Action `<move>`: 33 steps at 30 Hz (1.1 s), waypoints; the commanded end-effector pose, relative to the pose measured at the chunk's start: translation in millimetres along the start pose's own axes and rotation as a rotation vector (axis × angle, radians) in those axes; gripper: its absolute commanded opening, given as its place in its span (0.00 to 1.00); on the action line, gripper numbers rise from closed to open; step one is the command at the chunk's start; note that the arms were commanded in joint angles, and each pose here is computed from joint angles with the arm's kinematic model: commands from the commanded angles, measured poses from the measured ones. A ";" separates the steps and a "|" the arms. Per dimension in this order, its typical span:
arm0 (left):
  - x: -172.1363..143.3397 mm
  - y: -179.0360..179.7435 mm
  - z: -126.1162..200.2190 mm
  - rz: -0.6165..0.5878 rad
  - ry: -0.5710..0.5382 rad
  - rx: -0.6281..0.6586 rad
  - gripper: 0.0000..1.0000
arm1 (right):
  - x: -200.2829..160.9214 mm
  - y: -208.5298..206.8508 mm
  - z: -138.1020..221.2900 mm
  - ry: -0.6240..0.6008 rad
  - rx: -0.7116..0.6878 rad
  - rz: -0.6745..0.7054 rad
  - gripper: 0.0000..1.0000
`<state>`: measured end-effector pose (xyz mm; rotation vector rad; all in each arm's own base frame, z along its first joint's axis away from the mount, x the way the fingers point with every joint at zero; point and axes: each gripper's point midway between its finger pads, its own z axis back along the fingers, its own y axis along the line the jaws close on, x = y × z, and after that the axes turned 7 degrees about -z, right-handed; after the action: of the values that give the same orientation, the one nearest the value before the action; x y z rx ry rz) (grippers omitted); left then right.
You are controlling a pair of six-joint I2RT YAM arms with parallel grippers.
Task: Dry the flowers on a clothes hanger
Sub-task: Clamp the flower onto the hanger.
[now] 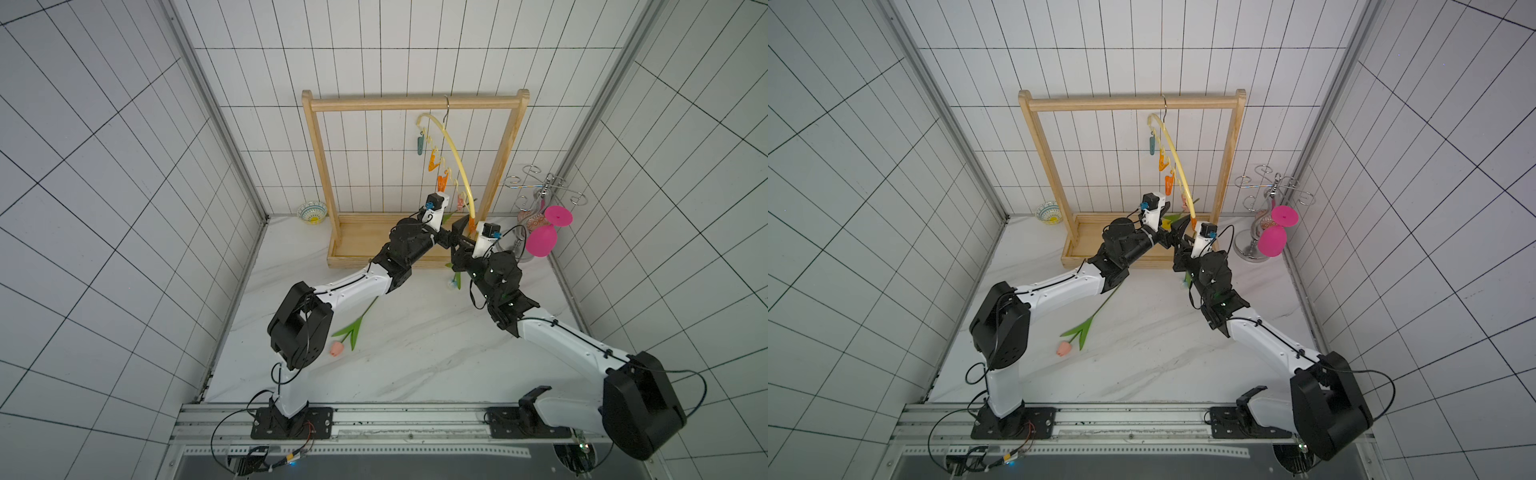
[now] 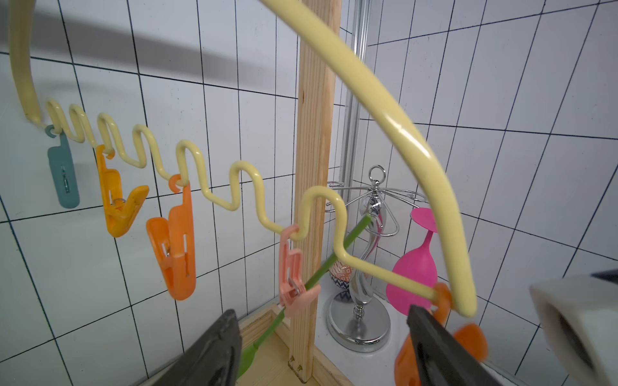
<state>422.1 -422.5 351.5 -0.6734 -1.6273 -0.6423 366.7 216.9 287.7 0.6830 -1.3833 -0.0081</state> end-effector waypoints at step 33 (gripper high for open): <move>-94.1 124.3 265.5 0.199 0.648 0.792 0.99 | -19.7 -18.2 87.9 0.352 -0.166 -0.047 0.56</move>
<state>349.8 -215.3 237.2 -0.1143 -1.0872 -0.3090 298.4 174.9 254.1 0.5324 -1.0317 -0.0282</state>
